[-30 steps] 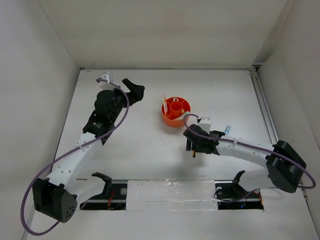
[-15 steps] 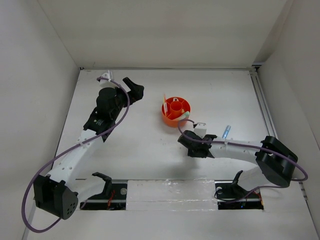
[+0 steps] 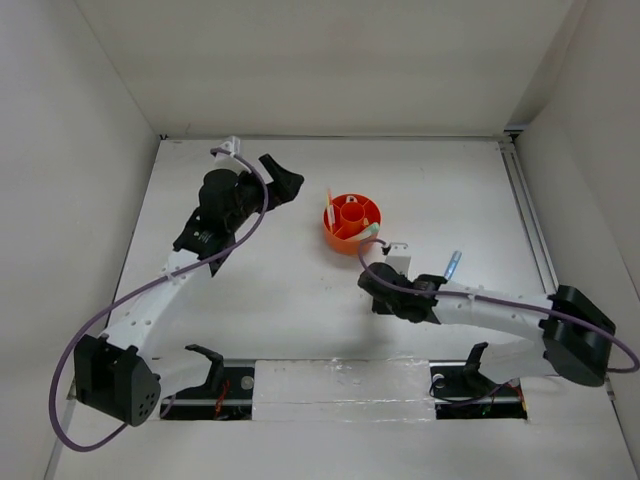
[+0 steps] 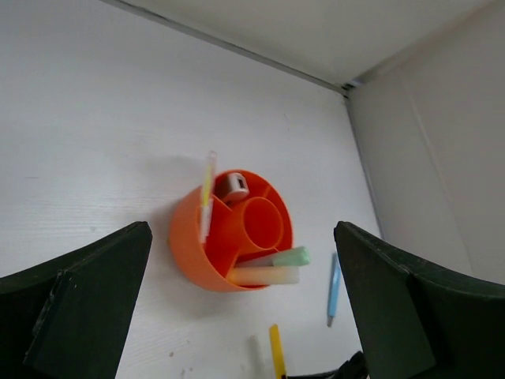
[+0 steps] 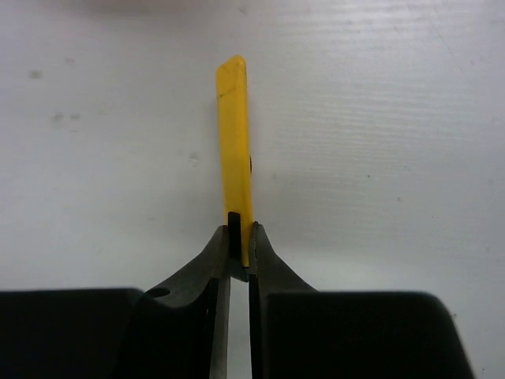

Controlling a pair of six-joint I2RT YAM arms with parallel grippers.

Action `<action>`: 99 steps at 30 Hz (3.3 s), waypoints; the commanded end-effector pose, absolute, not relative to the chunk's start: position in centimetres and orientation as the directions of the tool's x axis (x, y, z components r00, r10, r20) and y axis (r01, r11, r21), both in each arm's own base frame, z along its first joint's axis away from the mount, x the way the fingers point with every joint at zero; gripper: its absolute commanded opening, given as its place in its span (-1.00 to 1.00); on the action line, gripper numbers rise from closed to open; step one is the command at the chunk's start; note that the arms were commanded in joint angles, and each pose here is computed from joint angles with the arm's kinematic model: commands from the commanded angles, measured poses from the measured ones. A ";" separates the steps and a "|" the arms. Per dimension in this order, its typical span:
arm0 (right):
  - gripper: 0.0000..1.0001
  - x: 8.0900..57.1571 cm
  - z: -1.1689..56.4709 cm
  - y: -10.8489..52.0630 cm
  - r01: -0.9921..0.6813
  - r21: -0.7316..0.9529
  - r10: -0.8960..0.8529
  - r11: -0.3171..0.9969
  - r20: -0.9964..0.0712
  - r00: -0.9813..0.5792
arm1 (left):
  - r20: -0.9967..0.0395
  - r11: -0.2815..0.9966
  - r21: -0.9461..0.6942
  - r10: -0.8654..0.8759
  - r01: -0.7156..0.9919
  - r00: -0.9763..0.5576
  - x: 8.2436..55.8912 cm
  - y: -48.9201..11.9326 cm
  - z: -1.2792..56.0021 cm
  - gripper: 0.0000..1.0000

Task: Sort the stationery into containers
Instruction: Pick up the stationery from the center of the board.

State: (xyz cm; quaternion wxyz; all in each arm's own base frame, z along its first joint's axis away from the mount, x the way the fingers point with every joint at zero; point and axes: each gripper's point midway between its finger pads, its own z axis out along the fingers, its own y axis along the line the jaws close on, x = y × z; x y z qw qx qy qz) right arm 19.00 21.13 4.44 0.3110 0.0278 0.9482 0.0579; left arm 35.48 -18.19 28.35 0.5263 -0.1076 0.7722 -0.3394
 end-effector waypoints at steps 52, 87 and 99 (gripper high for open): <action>-1.00 21.2 30.5 30.5 -0.634 0.373 0.185 0.678 -0.920 -0.344 | -0.802 -0.088 -0.360 -0.479 0.929 -0.356 19.1 -26.4 34.6 0.71; 1.00 21.9 29.3 23.4 -0.432 0.360 0.243 0.827 -0.922 -0.302 | -0.915 0.272 -0.220 -0.391 0.937 -0.101 28.3 -31.8 34.4 -1.00; 1.00 19.8 28.7 18.0 -0.342 0.406 0.304 0.847 -0.899 -0.314 | -0.943 0.389 -0.199 -0.327 0.899 -0.068 38.4 -36.5 29.6 -1.00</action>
